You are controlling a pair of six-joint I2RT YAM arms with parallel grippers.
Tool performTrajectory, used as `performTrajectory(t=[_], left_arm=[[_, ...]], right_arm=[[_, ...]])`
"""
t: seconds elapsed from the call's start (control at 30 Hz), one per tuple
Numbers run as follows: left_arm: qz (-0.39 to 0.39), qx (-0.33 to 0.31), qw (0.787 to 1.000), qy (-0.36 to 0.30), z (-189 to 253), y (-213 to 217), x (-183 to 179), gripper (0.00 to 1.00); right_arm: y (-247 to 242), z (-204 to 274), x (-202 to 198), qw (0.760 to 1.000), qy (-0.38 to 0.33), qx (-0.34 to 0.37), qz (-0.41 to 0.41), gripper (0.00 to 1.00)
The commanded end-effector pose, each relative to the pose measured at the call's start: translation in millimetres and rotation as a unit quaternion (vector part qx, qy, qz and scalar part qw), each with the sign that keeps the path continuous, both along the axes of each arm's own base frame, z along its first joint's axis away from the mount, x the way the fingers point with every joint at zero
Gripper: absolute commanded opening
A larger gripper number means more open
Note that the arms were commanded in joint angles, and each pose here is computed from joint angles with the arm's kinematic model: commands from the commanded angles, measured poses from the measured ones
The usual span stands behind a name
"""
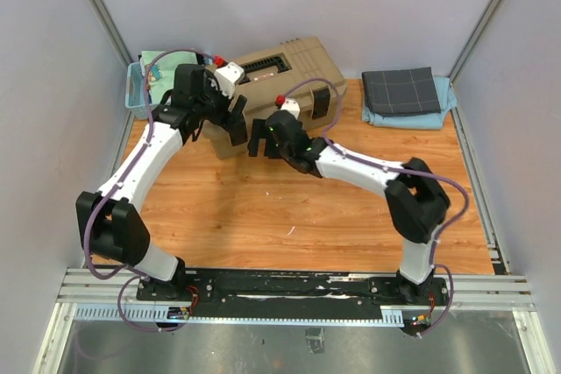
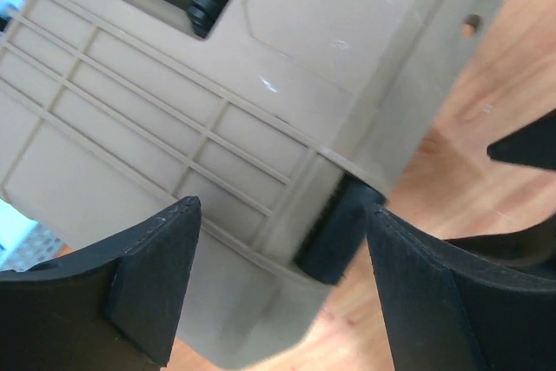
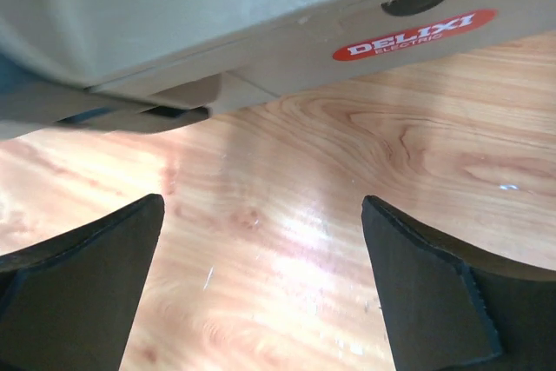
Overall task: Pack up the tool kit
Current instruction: Close the toolbox at the center of the board, then reset both arms
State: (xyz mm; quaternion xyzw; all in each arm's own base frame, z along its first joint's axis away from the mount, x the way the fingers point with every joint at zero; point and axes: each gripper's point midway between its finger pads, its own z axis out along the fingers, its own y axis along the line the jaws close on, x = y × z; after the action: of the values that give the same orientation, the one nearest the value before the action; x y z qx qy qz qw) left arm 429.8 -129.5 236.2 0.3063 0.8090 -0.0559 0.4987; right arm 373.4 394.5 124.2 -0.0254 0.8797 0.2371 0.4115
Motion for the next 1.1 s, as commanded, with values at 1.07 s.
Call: performTrajectory(t=[1.07], left_arm=[[-0.03,-0.166,0.985,0.044,79.0,-18.9,-122.8,0.99]], right_arm=[[-66.6,49.1,-70.8,0.999,0.01,0.005,0.036,0.98]])
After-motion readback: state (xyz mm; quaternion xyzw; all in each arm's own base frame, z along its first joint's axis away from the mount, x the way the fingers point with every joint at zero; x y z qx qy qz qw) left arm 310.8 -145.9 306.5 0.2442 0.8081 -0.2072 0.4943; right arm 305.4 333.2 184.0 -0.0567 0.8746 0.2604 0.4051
